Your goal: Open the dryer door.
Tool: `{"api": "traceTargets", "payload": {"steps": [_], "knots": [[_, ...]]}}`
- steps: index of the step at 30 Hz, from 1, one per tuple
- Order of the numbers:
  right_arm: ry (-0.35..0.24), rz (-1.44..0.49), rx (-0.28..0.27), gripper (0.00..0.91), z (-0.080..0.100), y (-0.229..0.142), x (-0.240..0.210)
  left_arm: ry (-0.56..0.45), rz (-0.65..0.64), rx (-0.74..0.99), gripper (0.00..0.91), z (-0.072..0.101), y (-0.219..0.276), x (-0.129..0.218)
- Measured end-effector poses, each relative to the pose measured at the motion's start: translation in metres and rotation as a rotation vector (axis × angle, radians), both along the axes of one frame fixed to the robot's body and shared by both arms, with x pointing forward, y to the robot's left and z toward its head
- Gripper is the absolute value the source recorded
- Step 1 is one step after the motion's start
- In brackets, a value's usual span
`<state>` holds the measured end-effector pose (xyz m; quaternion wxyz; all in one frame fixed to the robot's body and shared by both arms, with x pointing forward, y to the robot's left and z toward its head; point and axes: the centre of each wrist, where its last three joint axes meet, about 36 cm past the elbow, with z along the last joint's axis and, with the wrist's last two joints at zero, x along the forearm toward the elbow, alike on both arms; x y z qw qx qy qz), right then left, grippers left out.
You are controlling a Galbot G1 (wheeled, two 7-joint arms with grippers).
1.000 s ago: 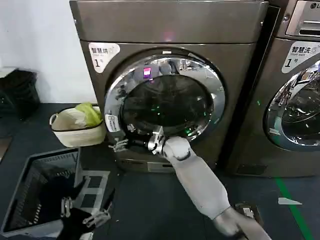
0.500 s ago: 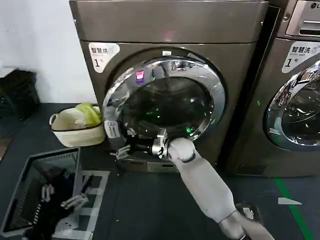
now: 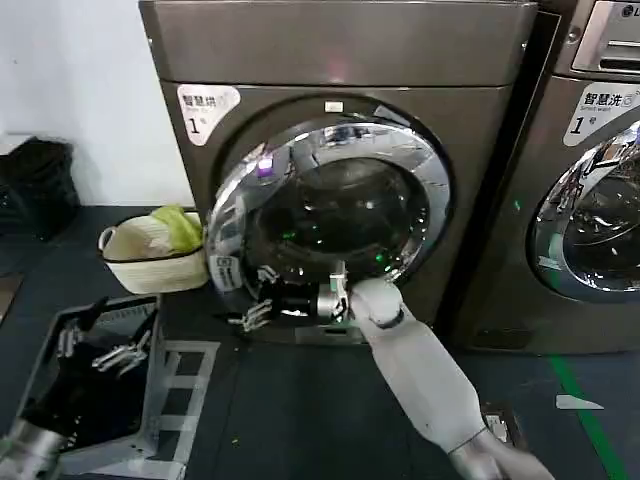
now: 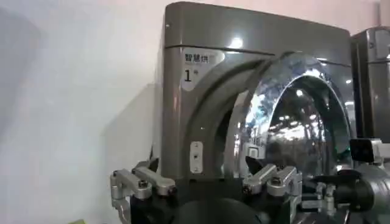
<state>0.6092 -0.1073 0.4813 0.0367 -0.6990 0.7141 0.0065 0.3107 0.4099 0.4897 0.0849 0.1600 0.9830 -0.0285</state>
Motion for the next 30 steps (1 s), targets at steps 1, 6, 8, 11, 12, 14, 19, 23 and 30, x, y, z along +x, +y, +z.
{"api": "traceTargets", "payload": {"steps": [1,6,8,11,12,14,19,23,30], "knots": [[-0.004,0.006,0.002,0.907,0.0,-0.001,-0.001,0.007,-0.003,-0.007,0.907,0.0,0.002,0.002],[-0.021,0.026,0.008,0.907,-0.002,-0.007,-0.003,0.029,0.001,-0.017,0.907,0.0,0.014,0.014],[-0.029,0.036,0.009,0.907,-0.003,-0.009,-0.004,0.045,0.005,-0.034,0.907,-0.001,0.021,0.019],[-0.037,0.055,0.011,0.907,-0.002,-0.012,-0.005,0.053,0.005,-0.042,0.907,-0.001,0.029,0.027],[-0.038,0.061,0.011,0.907,-0.002,-0.013,-0.006,0.06,0.004,-0.046,0.907,0.0,0.033,0.031],[-0.04,0.073,0.013,0.907,-0.003,-0.016,-0.005,0.067,0.004,-0.05,0.907,0.001,0.038,0.038],[-0.017,0.121,0.027,0.907,-0.01,-0.026,-0.003,0.118,-0.02,-0.057,0.907,0.005,0.052,0.057],[-0.015,0.171,0.015,0.907,-0.013,-0.032,-0.004,0.14,-0.032,-0.063,0.907,0.008,0.061,0.069],[-0.026,0.254,-0.006,0.907,-0.014,-0.038,-0.006,0.131,-0.041,-0.054,0.907,0.013,0.068,0.087]]}}
